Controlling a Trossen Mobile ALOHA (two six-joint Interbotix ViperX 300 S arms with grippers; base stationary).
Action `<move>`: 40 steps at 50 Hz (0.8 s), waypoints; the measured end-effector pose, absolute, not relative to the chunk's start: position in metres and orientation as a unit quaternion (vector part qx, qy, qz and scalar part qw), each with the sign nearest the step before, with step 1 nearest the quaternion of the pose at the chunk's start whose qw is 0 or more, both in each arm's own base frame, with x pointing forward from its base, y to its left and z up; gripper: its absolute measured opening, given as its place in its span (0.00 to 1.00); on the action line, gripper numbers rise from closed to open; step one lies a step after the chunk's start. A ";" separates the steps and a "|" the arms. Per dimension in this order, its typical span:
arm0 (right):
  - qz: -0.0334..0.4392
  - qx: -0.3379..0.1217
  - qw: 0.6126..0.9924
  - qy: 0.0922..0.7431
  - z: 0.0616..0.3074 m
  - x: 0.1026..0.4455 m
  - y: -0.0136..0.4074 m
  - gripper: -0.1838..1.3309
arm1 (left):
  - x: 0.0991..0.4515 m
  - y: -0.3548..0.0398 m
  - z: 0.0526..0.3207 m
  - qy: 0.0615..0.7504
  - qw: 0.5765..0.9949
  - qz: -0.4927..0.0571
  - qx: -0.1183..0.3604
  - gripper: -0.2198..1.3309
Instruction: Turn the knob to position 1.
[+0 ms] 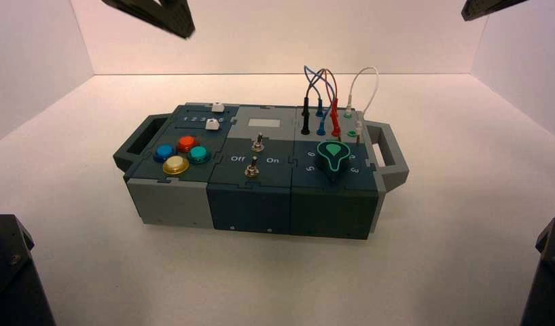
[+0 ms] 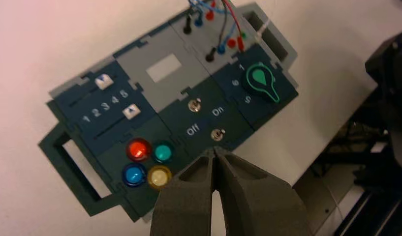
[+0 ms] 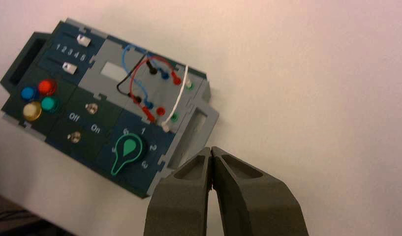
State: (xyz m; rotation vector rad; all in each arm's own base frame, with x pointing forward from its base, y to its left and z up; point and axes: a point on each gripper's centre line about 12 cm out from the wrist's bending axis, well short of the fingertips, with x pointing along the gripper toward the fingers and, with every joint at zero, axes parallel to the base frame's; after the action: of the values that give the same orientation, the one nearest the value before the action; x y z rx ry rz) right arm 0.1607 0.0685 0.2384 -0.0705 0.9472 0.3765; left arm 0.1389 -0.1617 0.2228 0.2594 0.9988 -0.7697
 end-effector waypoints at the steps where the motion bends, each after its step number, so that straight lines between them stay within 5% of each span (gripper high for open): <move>1: 0.185 -0.035 0.870 0.457 0.238 0.160 0.070 0.02 | 0.138 -0.162 0.222 0.468 0.798 -0.360 0.124 0.04; 40: 0.275 -0.070 0.807 0.519 0.220 0.141 0.109 0.02 | 0.133 -0.155 0.202 0.476 0.796 -0.352 0.126 0.04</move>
State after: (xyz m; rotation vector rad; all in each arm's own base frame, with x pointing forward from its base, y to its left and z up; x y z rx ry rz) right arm 0.1410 0.1091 0.2196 -0.1499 1.1096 0.5876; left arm 0.1327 -0.1553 0.2021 0.2716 1.0213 -0.7551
